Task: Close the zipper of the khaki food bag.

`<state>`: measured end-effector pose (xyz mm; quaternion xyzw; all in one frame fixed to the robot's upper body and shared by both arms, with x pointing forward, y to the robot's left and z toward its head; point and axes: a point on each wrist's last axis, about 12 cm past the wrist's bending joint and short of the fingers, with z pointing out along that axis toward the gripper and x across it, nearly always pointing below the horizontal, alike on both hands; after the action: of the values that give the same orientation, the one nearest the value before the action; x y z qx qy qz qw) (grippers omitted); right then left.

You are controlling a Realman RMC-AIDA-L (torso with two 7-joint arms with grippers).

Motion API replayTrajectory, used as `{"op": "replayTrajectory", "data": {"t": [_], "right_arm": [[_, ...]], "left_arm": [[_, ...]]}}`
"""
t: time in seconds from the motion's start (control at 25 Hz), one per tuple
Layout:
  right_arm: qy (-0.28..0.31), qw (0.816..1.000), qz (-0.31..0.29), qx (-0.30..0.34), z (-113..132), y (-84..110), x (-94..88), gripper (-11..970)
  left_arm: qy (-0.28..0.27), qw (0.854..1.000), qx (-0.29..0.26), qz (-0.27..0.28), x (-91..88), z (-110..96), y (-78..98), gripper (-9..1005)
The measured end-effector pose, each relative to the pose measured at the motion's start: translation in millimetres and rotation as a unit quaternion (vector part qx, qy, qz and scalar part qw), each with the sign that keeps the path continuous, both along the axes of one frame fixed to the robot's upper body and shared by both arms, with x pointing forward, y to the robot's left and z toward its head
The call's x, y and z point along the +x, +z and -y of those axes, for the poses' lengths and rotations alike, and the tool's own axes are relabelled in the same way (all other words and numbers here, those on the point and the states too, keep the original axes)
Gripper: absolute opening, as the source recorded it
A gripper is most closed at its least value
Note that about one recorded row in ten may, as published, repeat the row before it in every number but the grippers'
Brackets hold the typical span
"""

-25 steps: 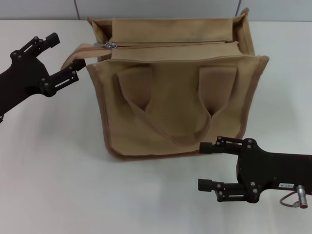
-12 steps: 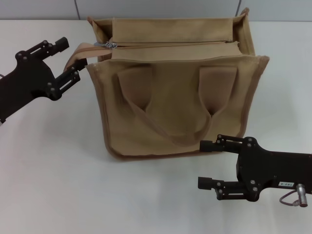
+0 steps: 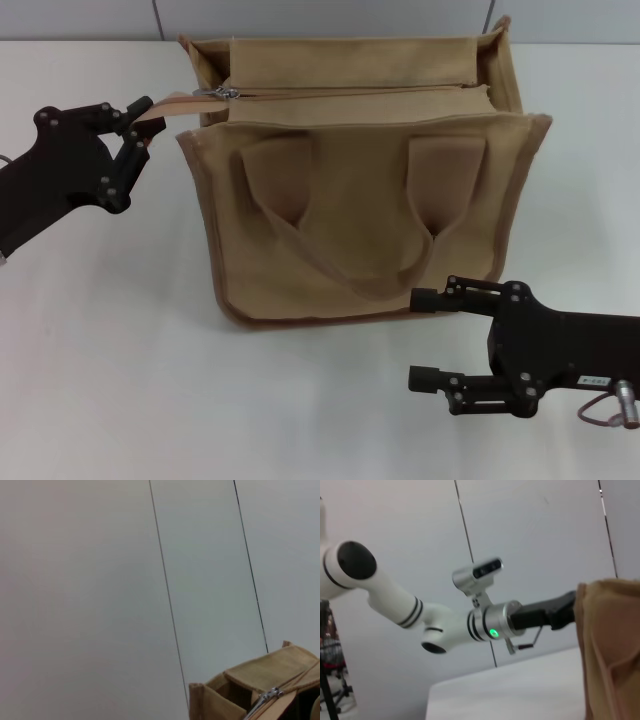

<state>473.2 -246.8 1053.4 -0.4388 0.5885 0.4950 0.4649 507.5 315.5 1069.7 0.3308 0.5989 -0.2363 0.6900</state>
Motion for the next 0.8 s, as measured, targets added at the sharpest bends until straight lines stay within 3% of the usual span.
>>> {"op": "replayTrajectory", "data": {"t": [0.16, 0.48, 0.8], "right_arm": [[0.009, 0.999, 0.006, 0.037, 2, 8.6, -4.1, 766], [0.025, 0.991, 0.009, 0.128, 14, 35.8, -5.6, 765], [0.026, 0.986, -0.023, 0.162, 14, 77.1, 34.5, 765]], "left_arm": [[-0.005, 1.0, 0.002, 0.012, -3.6, 1, -0.1, 98], [-0.017, 0.999, -0.005, 0.043, -10.7, 6, 1.7, 21], [-0.028, 0.997, -0.009, 0.065, -14.7, 10, 2.9, 21]]}}
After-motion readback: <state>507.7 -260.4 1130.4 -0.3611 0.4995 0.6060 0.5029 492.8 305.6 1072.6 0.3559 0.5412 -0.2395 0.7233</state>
